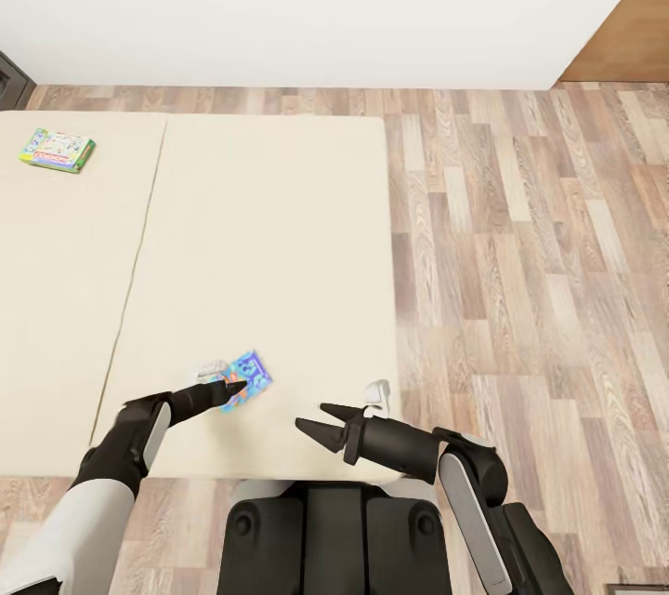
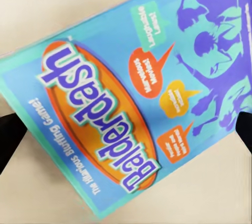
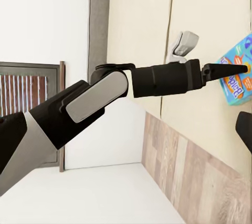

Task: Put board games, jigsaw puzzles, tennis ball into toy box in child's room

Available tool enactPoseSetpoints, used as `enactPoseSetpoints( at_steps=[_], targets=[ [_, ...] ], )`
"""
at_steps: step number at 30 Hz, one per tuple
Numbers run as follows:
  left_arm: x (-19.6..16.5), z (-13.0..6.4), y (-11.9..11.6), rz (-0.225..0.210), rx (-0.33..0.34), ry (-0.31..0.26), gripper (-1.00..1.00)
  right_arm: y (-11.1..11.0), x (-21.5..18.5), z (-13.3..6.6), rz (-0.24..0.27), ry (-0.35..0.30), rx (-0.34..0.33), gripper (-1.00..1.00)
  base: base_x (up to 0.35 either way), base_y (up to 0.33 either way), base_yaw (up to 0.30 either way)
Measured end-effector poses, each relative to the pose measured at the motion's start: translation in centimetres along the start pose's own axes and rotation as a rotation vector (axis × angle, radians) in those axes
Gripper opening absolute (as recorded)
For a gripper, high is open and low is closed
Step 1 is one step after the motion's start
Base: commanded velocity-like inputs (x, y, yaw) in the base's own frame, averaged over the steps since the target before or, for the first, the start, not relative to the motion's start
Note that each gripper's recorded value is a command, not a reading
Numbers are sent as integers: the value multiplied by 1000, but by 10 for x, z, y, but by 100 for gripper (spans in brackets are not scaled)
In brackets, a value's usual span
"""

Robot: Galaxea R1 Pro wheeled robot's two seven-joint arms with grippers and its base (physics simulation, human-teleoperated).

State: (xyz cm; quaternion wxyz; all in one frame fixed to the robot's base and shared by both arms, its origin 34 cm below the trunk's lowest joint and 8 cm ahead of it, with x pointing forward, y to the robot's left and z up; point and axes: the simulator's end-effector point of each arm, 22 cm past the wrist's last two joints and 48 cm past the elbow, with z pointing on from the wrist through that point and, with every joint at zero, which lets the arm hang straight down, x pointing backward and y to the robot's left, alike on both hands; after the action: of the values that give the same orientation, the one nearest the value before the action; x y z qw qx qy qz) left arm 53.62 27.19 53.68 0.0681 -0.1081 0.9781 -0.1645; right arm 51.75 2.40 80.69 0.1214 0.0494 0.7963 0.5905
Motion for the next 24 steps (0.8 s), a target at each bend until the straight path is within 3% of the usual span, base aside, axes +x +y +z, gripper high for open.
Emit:
enactPoseSetpoints(
  at_steps=[17, 24],
  targets=[
    [0, 0, 0, 0, 1, 0, 100, 0, 0, 0, 0, 0, 0, 100, 0, -192, 0],
    [0, -1, 3, -2, -3, 3, 100, 0, 0, 0, 0, 0, -1, 100, 0, -71, 0]
  ],
)
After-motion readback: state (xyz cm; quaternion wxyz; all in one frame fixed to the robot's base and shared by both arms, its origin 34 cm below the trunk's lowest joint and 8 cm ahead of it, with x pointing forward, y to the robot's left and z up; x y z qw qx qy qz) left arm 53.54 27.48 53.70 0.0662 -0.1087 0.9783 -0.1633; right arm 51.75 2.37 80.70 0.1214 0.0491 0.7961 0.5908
